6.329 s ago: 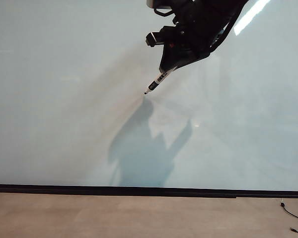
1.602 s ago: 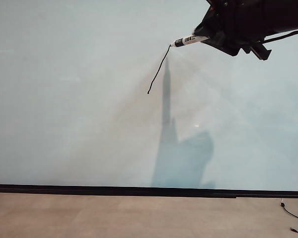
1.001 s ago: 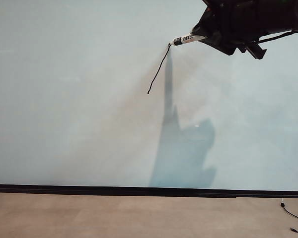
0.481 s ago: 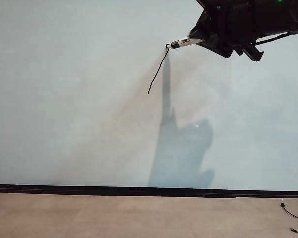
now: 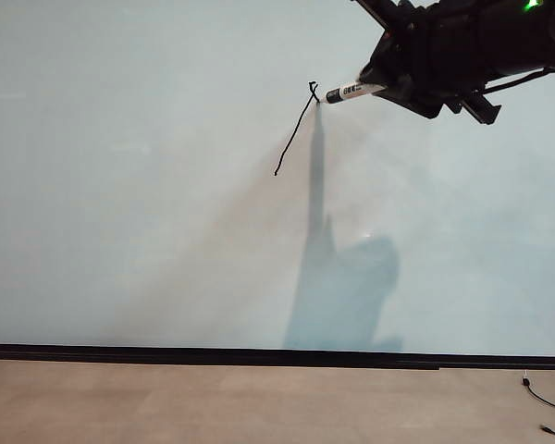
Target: Pick up the pen on the shelf to the right of the whiteboard and write the letter A.
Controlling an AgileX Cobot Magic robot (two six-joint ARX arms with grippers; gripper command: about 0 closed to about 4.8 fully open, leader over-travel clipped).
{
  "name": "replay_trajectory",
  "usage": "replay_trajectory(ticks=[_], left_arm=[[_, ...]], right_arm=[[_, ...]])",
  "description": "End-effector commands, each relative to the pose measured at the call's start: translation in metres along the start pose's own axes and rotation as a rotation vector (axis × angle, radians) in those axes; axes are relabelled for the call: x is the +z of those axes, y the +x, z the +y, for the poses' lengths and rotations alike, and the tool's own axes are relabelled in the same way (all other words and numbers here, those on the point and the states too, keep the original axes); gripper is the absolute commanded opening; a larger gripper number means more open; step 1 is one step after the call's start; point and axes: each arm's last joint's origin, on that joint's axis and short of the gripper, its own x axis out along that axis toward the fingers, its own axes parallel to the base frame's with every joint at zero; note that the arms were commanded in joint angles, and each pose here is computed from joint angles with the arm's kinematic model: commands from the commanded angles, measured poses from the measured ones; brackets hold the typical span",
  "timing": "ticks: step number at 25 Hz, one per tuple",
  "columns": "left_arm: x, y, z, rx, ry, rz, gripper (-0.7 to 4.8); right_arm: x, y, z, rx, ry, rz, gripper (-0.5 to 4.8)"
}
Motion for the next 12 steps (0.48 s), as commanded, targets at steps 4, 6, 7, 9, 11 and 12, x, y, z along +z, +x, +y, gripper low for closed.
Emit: replay_trajectory(ticks=[4,6,7,9,11,12], left_arm=[[0.002,0.0,0.0,0.0,0.004,-0.01,-0.04],[0.002,0.0,0.0,0.0,0.004,-0.01,-0.05],[0.002,0.0,0.0,0.0,0.004,-0.01,-0.04],[0.002,0.0,0.0,0.0,0.004,-0.01,-0.04],[0.002,0.0,0.0,0.0,0.004,-0.01,-0.05],[0.002,0.0,0.0,0.0,0.004,-0.01,-0.04]], right_arm=[[-0.003,-0.004,-0.005,-0.074,-0.006,-0.017,-0.06],[-0.004,-0.005,-0.006,-0.082,-0.006,-0.013,-0.06],[-0.005,-0.006,-0.007,-0.087,-0.007,-0.011,-0.06],[-0.007,-0.007,-0.008,-0.102,-0.008,-0.012,-0.06],[-0.008,-0.008,-0.01,-0.113,-0.01,-0.005,-0.06],[-0.01,-0.008,-0.011,-0.136,-0.013,0.003,-0.06]])
